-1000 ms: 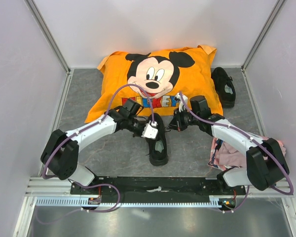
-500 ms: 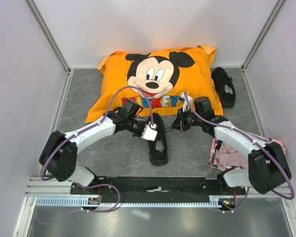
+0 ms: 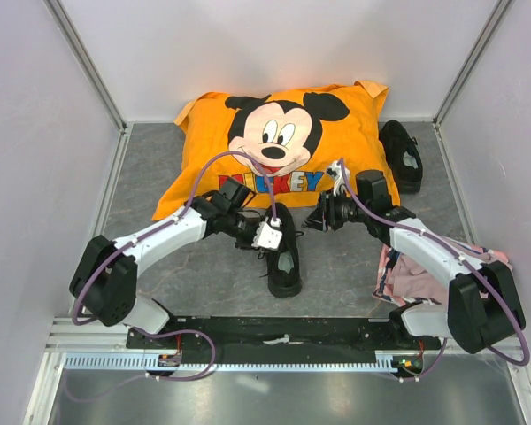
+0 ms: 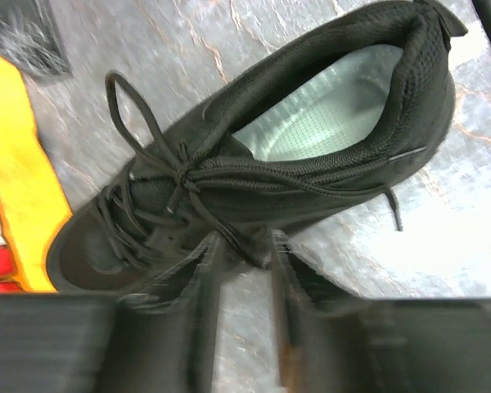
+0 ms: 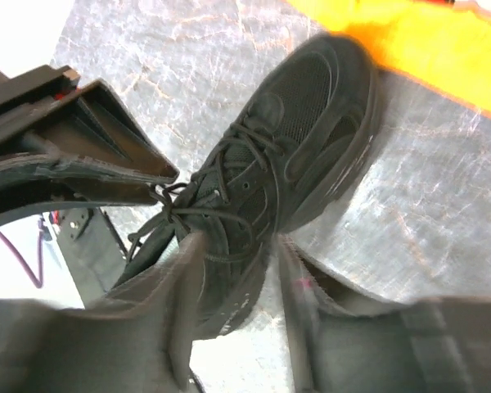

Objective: Tie the shoes

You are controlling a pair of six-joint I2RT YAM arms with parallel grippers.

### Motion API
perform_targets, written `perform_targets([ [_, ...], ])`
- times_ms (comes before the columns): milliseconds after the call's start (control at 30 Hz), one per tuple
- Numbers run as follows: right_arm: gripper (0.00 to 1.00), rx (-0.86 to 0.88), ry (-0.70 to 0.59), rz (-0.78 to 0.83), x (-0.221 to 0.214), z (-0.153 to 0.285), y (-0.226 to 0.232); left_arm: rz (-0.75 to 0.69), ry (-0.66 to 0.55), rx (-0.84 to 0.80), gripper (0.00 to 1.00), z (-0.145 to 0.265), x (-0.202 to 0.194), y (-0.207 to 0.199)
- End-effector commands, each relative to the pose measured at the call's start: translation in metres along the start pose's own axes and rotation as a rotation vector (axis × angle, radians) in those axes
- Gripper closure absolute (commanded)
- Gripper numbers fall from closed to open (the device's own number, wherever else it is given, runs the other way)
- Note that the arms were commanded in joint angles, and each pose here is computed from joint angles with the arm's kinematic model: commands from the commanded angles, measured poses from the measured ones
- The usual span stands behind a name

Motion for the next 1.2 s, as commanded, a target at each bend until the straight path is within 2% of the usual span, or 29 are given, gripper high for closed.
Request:
perform_targets([
  [0, 0.39, 0.065, -0.125, 0.149, 0.048, 0.015, 0.015, 0.107, -0.039, 0.064, 0.45, 0.030, 0.026, 0.001],
  [67, 0.31, 0.073, -0.141, 0.181, 0.060, 0.021, 0.020, 0.171, -0.059, 0.103, 0.31, 0.042, 0.032, 0.000],
  [100, 0.25, 0.071, -0.136, 0.201, 0.061, 0.026, 0.021, 0.181, -0.074, 0.135, 0.27, 0.052, 0.038, 0.000],
  [167, 0.20, 0.052, -0.154, 0.228, 0.072, 0.034, 0.021, 0.291, -0.086, 0.213, 0.23, 0.069, 0.040, 0.004],
  [200, 0.13, 0.043, -0.145, 0.226, 0.071, 0.039, 0.021, 0.309, -0.119, 0.264, 0.17, 0.082, 0.048, 0.007],
  [233, 0.11, 0.035, -0.149, 0.240, 0.075, 0.043, 0.021, 0.411, -0.148, 0.297, 0.07, 0.090, 0.050, 0.008],
  [267, 0.09, 0.013, -0.146, 0.240, 0.076, 0.047, 0.017, 0.488, -0.164, 0.368, 0.01, 0.106, 0.044, 0.017],
  [333, 0.06, -0.013, -0.106, 0.246, 0.071, 0.055, 0.016, 0.645, -0.226, 0.455, 0.01, 0.130, 0.047, 0.023],
  [400, 0.04, -0.055, -0.053, 0.217, 0.060, 0.064, 0.011, 0.762, -0.212, 0.613, 0.01, 0.160, 0.039, 0.036],
  [433, 0.04, -0.072, -0.037, 0.227, 0.058, 0.068, 0.010, 0.863, -0.182, 0.627, 0.01, 0.163, 0.031, 0.032],
  [500, 0.02, -0.115, 0.030, 0.188, 0.043, 0.075, 0.003, 0.958, -0.144, 0.716, 0.01, 0.180, 0.021, 0.036],
  [633, 0.02, -0.196, 0.125, 0.128, 0.017, 0.087, -0.016, 1.188, -0.070, 0.801, 0.01, 0.184, -0.009, 0.029],
  [767, 0.02, -0.299, 0.192, 0.074, 0.003, 0.093, -0.034, 1.362, 0.038, 0.787, 0.01, 0.162, -0.042, 0.008],
  [900, 0.02, -0.375, 0.227, 0.055, -0.003, 0.094, -0.047, 1.440, 0.072, 0.781, 0.01, 0.147, -0.059, -0.004],
  [1167, 0.02, -0.405, 0.177, 0.073, 0.008, 0.102, -0.042, 1.384, 0.049, 0.865, 0.01, 0.160, -0.054, -0.002],
])
Point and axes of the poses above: each gripper's point midway between its finger pads, its own z axis back along the fingers, its own y axis along the line the jaws close on, x = y × z, the point moved 5 cm from there along z, back along the fingers, and after that the axes turned 11 degrees about z, right-handed, at the moved point
